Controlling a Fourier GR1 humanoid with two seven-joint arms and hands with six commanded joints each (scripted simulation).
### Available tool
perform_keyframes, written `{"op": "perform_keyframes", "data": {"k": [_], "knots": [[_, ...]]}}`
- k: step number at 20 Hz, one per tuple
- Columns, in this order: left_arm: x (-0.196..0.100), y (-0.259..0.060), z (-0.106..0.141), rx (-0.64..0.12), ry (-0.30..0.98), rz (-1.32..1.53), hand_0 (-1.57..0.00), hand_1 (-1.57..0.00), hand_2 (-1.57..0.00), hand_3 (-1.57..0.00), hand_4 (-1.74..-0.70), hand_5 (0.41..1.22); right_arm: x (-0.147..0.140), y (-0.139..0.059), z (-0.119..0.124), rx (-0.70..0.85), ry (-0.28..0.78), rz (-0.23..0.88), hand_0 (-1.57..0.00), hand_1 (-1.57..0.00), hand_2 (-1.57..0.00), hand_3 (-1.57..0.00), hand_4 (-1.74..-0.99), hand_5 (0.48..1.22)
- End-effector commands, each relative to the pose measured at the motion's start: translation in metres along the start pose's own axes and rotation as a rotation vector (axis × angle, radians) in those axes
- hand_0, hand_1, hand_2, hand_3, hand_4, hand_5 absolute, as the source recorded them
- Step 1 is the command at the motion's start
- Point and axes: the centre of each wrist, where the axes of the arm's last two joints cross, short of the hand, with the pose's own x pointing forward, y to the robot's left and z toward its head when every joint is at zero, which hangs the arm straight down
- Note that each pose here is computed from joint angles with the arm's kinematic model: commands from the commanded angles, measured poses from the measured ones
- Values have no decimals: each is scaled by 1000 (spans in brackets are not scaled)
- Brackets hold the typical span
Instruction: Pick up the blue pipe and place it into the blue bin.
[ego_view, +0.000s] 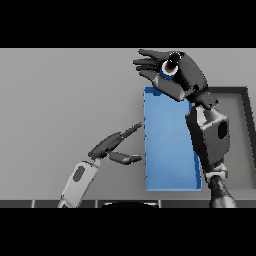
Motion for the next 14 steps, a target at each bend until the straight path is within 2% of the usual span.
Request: {"op": "perform_keyframes", "data": {"k": [1, 4, 6, 11, 14], "knots": [[-2, -4, 0, 0, 7, -2, 0, 0, 0, 0, -890, 415, -3, -12, -1, -45, 17, 9, -1571, -1571, -1571, -1571, -1741, 1221], [-1, 2, 3, 4, -9, -29, 1, 1, 1, 1, -877, 412, -23, -45, 15, -137, 94, 59, -1571, -1571, -1571, -1571, -1741, 1221], [-1, 2, 5, 8, -1, -35, 1, 1, 1, 1, -871, 415, -38, -58, 34, -193, 158, 30, -1571, -1571, -1571, -1571, -1741, 1221], [-2, -3, 6, -1, -8, -20, 1, 1, 1, 1, -870, 421, -84, -68, 80, -291, 302, 8, -1571, -1571, -1571, -1571, -1741, 1221], [-4, -5, 7, 9, 1, -13, 1, 1, 1, 1, -878, 423, -110, -64, 108, -346, 407, -17, -1571, -1571, -1571, -1571, -1741, 1221]]}}
